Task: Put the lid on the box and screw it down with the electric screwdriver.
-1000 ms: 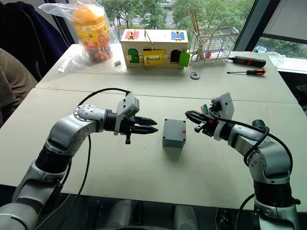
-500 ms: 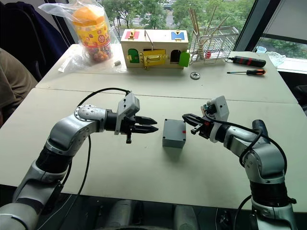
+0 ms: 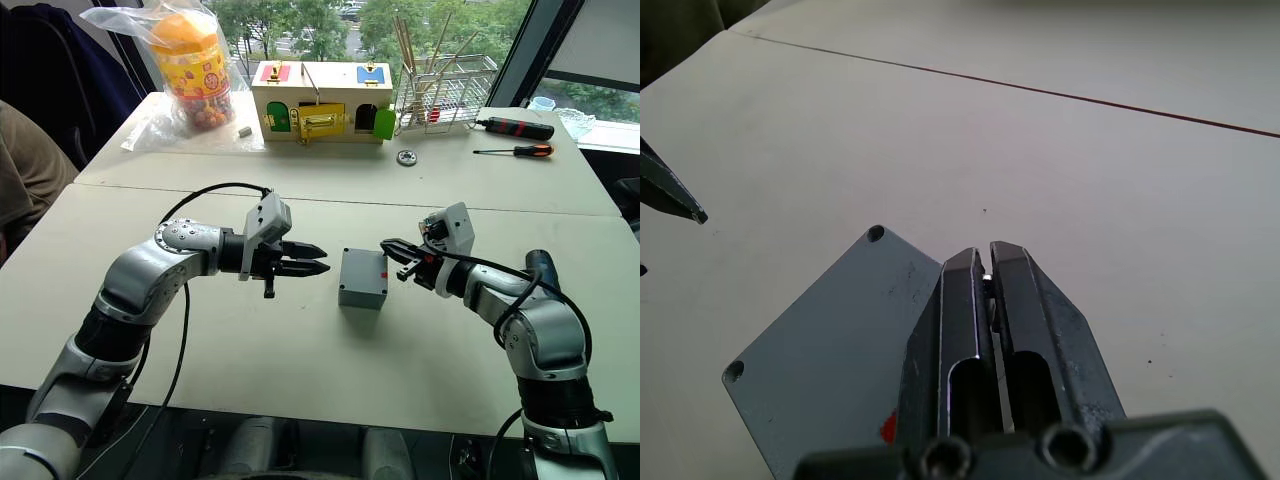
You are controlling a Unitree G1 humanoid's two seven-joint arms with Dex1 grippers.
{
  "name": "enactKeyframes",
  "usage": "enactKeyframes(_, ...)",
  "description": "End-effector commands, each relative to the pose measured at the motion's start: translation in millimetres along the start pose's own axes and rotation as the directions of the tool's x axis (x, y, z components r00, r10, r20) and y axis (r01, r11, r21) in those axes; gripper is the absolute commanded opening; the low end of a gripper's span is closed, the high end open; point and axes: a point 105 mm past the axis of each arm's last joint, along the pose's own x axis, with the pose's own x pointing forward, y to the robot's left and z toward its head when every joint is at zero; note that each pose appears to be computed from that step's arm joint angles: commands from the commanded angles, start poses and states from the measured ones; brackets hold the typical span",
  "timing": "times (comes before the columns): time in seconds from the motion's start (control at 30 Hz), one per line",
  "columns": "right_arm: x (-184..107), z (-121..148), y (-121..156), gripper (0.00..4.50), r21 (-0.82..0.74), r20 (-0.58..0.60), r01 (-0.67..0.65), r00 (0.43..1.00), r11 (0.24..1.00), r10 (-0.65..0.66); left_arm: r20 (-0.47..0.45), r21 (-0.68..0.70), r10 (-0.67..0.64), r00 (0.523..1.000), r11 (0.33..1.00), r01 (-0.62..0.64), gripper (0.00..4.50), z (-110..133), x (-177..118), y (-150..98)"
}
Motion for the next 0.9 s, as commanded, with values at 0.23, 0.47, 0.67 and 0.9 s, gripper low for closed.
enactKeyframes(0.23, 0, 3, 2, 0.03, -0.028, 0.003, -0.010, 1.000, 1.000, 0.010, 0.025, 0.026, -0.011, 1.000, 1.000, 0.010, 1.20, 7, 2, -2)
enactKeyframes(0.47, 1, 3, 5, 1.35, -0.047, -0.006, -0.028, 1.000, 0.999, 0.027, 0.030, 0.027, -0.009, 1.000, 1.000, 0.008, 1.20, 8, 3, -1)
enactKeyframes(0.67, -7, 11, -3, 4.17, -0.081, -0.015, -0.002, 1.000, 0.997, 0.001, 0.064, 0.035, -0.011, 0.998, 0.999, 0.009, 1.20, 13, 6, -2)
enactKeyframes(0.9, -88, 58, -52, 4.46, -0.094, -0.114, 0.218, 0.967, 0.971, -0.228, 0.114, 0.123, -0.160, 0.981, 0.982, 0.145, 1.20, 35, 17, -27)
